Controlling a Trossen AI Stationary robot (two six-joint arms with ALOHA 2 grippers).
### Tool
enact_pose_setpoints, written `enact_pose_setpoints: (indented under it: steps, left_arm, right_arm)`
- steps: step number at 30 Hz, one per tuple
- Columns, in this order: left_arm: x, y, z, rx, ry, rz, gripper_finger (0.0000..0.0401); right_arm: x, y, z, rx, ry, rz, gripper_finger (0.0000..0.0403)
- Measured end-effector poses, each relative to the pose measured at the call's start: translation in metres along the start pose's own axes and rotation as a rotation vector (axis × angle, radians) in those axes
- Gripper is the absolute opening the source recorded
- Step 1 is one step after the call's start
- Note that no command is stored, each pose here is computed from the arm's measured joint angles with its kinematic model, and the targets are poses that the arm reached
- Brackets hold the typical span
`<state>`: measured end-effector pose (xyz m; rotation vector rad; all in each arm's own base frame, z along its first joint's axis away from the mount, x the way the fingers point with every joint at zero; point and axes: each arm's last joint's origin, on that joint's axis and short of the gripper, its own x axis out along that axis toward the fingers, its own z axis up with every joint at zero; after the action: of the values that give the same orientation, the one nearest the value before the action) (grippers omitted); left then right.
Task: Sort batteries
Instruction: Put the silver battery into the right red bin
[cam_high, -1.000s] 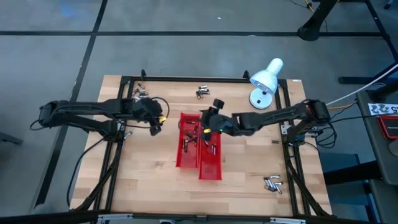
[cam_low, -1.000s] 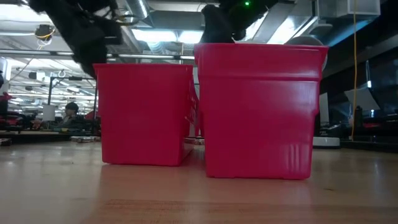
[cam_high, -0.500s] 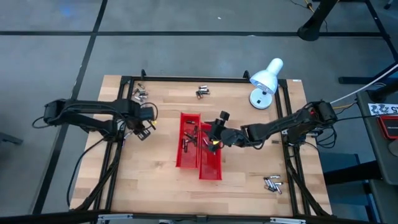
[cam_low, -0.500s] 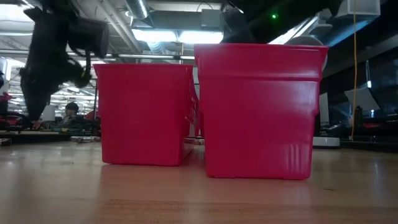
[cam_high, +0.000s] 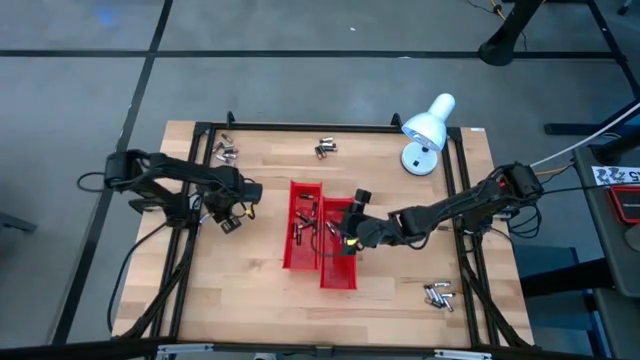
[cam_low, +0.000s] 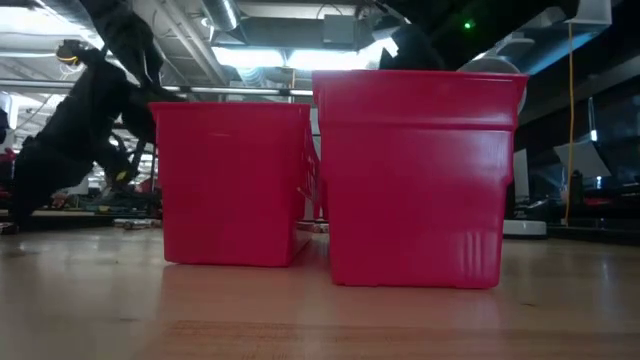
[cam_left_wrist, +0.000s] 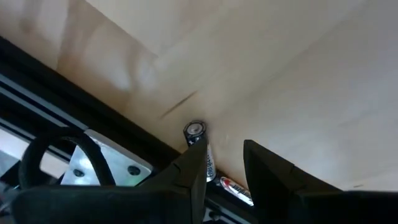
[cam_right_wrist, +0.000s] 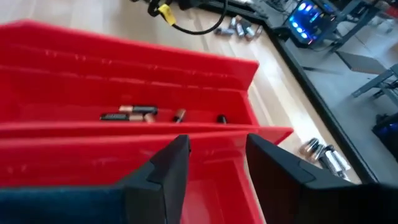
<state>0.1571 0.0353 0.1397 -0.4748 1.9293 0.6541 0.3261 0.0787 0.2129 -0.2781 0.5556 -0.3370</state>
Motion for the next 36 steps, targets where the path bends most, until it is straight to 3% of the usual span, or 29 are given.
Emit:
enact_pose_setpoints:
  steps: [14, 25, 36]
  left_arm:
    - [0.017, -0.006, 0.011, 0.008, 0.114, 0.099, 0.0095]
    - [-0.003, -0.006, 0.015, 0.06, 0.116, 0.108, 0.0099]
    - [0.01, 0.014, 0.031, 0.091, 0.261, 0.022, 0.0174]
  right_arm:
    - [-0.003, 0.003, -0.007, -0.004, 0.06, -0.016, 0.0163]
    - [-0.003, 0.003, -0.007, -0.004, 0.061, -0.017, 0.0163]
    - [-0.003, 0.003, -0.009, -0.001, 0.075, -0.014, 0.0163]
